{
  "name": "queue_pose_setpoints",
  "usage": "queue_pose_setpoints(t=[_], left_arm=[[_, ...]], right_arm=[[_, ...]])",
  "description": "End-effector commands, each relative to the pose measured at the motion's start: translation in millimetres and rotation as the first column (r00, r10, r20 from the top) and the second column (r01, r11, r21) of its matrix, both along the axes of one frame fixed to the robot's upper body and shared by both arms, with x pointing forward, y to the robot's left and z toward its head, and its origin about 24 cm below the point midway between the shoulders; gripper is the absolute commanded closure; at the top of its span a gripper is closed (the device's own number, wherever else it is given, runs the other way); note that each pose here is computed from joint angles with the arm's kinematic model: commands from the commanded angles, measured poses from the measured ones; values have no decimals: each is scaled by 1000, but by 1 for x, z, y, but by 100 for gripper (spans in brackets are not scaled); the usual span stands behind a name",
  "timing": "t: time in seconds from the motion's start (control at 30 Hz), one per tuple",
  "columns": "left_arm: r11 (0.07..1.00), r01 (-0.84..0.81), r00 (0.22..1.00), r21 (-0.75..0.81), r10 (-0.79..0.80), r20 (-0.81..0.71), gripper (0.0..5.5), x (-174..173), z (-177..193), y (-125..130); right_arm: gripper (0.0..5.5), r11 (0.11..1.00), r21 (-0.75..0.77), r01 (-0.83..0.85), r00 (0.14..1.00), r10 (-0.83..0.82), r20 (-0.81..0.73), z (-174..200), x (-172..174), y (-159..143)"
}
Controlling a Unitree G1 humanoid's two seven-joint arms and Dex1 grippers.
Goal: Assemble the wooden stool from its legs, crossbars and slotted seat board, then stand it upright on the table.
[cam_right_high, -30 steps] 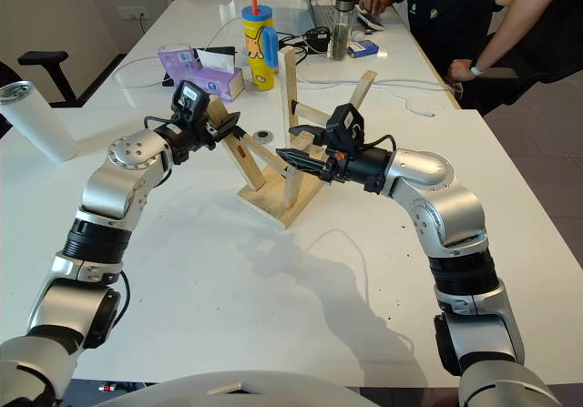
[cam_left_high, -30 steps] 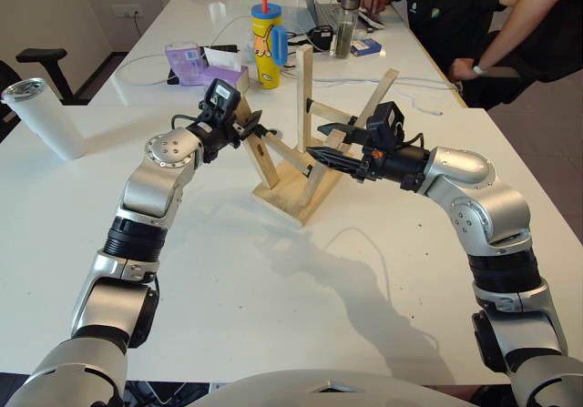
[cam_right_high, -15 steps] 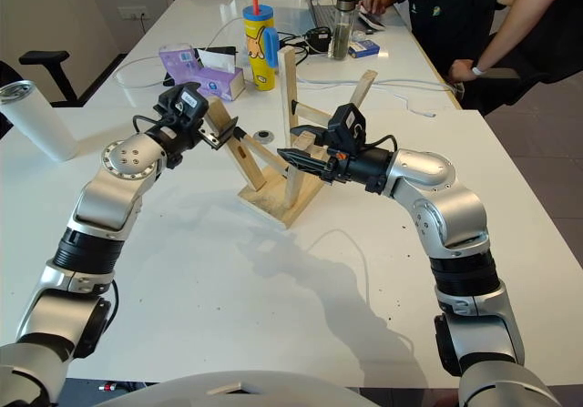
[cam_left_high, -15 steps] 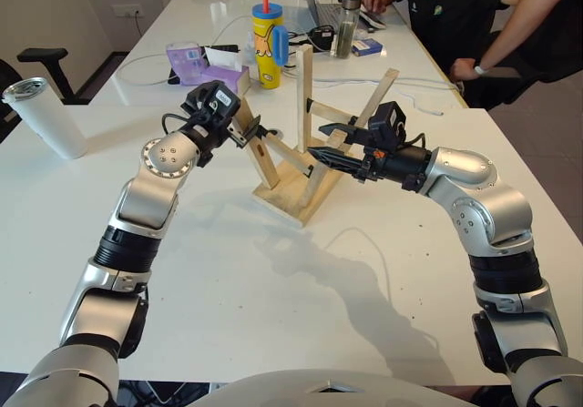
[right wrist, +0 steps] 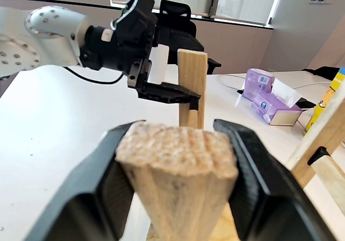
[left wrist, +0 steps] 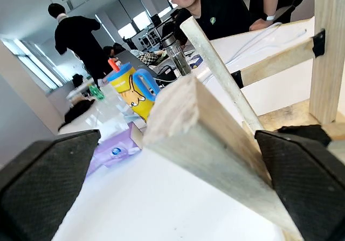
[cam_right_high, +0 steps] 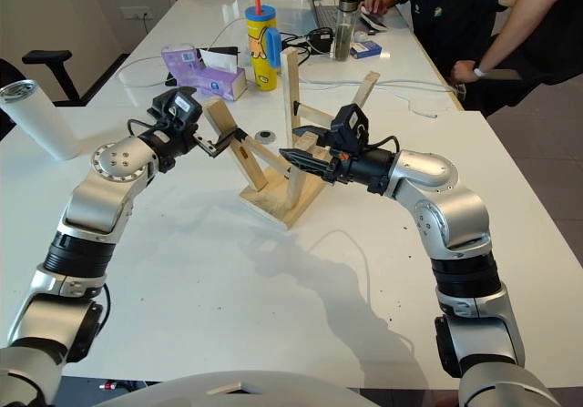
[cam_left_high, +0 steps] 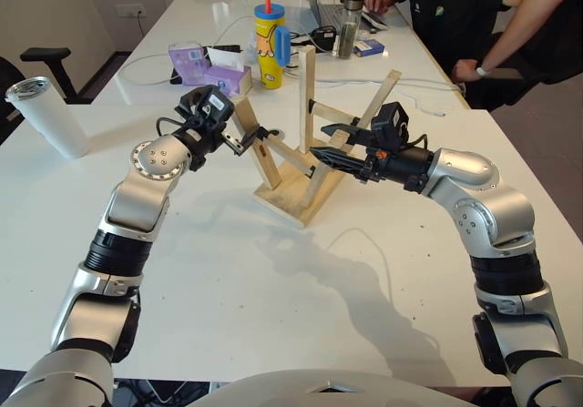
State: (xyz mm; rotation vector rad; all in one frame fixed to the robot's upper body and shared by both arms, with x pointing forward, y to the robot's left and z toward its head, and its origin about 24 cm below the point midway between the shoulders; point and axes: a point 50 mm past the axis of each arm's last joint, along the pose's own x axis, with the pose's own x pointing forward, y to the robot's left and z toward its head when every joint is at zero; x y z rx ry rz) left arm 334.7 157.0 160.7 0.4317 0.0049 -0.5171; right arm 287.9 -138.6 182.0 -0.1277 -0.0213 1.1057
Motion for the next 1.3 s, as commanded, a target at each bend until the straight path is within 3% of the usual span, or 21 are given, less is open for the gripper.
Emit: queue_pose_setpoints(t=[0.03,0.37,0.67,1.3], left_arm=[[996,84,961,-37,-91,-262,10,-16,-57,-21],[999,-17,991,-35,12,-132,10,-7,-34,-14],[958,-24,999,-287,10,-50,10,-5,-5,-19],[992,-128,991,-17,128,33,10,-5,-5,5]], right_arm=[[341,997,3,-72,992,72,-104,-18,-6,12],[341,997,6,-76,991,76,-111,-18,-8,12],[341,997,5,-80,990,80,-115,-18,-9,12],[341,996,8,-85,989,85,-120,-18,-10,12]])
